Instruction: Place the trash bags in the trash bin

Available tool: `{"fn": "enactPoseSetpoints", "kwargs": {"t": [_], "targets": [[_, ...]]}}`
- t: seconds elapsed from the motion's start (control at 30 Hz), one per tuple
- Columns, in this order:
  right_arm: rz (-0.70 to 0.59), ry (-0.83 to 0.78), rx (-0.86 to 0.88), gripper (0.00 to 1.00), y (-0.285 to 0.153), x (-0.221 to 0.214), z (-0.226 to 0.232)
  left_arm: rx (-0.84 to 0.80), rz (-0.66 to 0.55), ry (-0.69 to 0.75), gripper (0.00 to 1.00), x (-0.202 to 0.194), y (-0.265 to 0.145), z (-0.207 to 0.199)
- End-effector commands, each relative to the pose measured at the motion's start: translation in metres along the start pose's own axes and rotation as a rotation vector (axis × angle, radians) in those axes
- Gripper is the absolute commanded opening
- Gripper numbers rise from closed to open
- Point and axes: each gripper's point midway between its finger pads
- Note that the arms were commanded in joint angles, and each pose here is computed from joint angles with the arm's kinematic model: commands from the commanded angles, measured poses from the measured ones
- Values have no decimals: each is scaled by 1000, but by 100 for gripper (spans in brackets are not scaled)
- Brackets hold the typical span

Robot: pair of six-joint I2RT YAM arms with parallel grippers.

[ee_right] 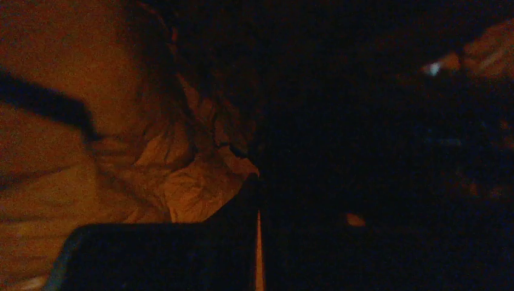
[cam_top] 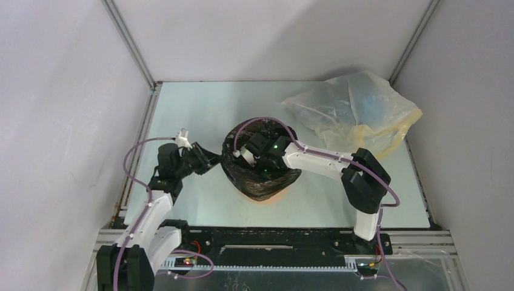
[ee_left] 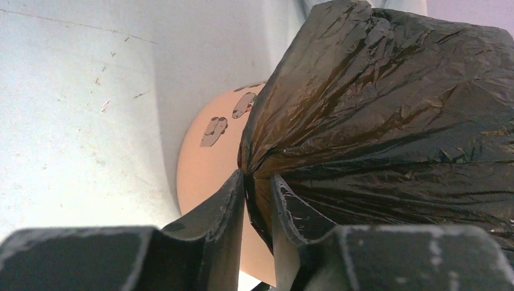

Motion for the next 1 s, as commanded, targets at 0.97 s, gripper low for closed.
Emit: {"fn": "enactPoseSetpoints", "kwargs": {"t": [0.97], "targets": [[104, 114, 60, 0, 78, -37, -2, -85, -64, 105, 51, 21, -37, -58]]}}
Point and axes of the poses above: each gripper's point midway between its finger pads, its own y axis out along the fingers, its own z axis along the line the jaws close on, x = y × z, and after that the axes turned 1 degree about -y, right-handed
